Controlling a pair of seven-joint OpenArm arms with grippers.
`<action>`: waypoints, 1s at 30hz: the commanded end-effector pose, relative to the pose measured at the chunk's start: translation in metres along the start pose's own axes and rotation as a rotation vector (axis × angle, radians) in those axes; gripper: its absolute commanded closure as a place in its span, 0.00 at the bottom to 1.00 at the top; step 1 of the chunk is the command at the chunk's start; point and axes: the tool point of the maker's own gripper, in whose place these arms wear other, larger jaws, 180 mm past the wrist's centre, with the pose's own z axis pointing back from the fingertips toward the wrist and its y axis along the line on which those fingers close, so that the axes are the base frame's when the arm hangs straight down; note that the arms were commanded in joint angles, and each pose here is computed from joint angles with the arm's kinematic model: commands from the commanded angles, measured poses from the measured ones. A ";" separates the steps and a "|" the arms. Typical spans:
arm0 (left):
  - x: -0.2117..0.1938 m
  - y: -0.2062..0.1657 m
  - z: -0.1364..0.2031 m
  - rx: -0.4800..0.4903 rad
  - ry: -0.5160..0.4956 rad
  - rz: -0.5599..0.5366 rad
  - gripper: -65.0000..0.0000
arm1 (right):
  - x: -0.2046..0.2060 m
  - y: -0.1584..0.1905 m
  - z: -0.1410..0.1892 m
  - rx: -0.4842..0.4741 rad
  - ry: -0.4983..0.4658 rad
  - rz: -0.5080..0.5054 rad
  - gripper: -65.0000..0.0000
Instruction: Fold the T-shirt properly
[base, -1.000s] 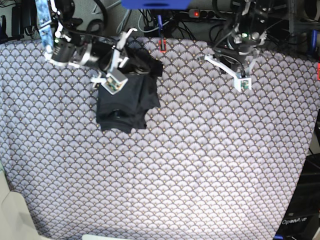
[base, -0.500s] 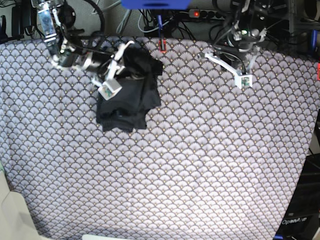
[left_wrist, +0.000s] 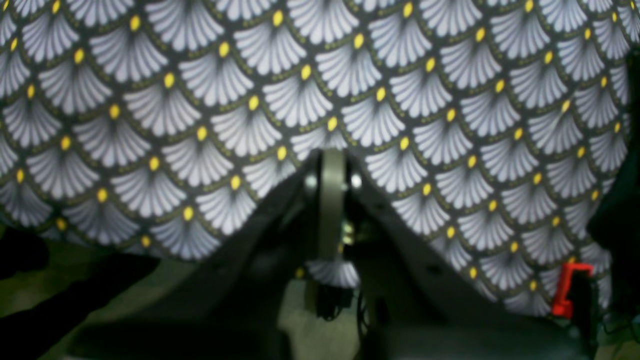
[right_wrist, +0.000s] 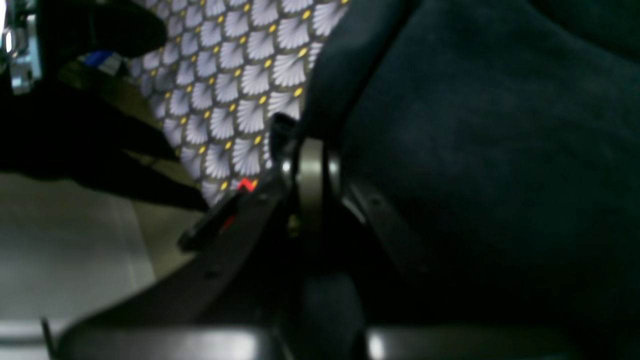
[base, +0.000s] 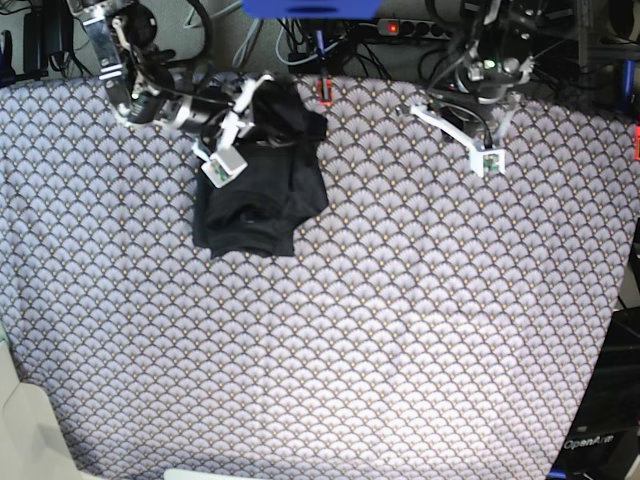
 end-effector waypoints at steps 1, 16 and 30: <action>0.013 -0.001 0.005 -0.007 -0.046 -0.008 1.00 | 0.010 0.002 0.006 0.004 -0.016 0.036 1.00; 0.045 0.044 0.018 0.093 -0.129 0.016 1.00 | 0.043 0.038 0.031 -0.051 0.054 0.358 1.00; 0.063 0.143 0.051 0.225 -0.181 -0.122 1.00 | 0.023 -0.070 0.106 -0.543 0.222 0.396 1.00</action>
